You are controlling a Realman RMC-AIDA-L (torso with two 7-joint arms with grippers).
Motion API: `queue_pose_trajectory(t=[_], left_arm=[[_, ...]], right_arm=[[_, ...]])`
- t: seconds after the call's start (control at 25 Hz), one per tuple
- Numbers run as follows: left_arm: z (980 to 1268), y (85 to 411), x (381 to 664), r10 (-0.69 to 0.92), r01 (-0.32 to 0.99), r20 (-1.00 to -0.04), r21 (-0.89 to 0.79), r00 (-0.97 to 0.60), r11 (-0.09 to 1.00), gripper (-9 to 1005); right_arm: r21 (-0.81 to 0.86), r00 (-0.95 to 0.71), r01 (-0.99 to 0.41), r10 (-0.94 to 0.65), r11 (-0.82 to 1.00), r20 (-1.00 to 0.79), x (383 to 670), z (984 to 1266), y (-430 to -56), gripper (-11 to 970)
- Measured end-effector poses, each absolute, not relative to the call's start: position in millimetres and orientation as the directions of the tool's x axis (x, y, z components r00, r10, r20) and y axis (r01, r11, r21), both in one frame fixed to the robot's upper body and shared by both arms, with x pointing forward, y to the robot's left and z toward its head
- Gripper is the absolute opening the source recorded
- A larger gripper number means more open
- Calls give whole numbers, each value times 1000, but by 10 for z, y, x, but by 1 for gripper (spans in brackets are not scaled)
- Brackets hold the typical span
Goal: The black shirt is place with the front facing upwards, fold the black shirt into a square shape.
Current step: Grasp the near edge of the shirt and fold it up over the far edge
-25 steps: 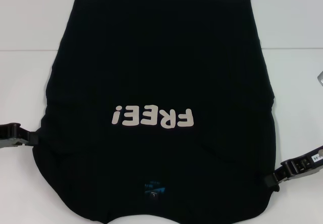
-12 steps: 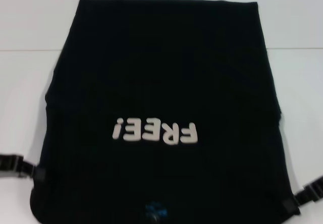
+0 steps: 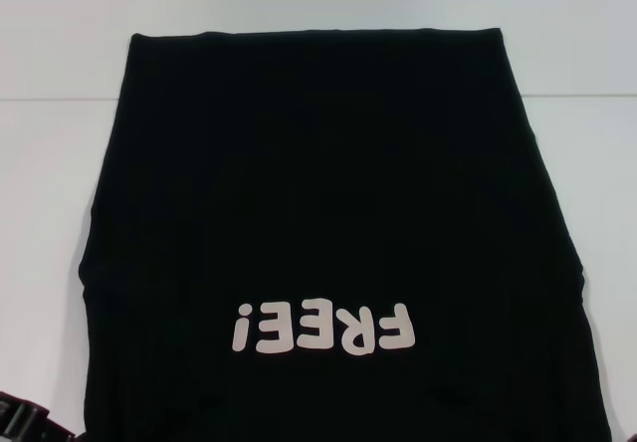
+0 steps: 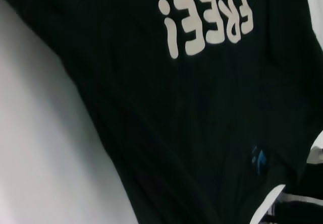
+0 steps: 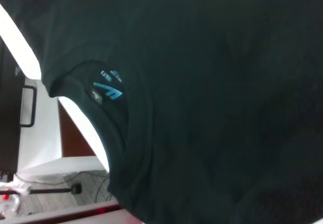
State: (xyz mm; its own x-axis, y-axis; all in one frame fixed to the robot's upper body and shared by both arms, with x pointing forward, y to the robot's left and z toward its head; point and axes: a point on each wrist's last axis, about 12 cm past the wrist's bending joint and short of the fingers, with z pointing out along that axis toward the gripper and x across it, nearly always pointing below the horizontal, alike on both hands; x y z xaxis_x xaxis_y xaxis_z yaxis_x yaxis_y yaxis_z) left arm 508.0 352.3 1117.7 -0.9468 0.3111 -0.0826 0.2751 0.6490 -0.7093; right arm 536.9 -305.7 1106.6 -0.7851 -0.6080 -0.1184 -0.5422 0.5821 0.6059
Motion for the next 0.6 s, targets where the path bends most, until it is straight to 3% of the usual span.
queue_pose_trajectory(t=[0.28,0.6], left_arm=[[11242,3570,5198,199,278,-195,-724,-960,632,109],[11390,3721,5453,-166,225,-376,-794,-912,565,114]], right_arm=[[641,-848,-493,-490,588,-203,5410,11062,-3077,54],[760,-923,-354,-71,545,-379,5503,11162,-3339,53]])
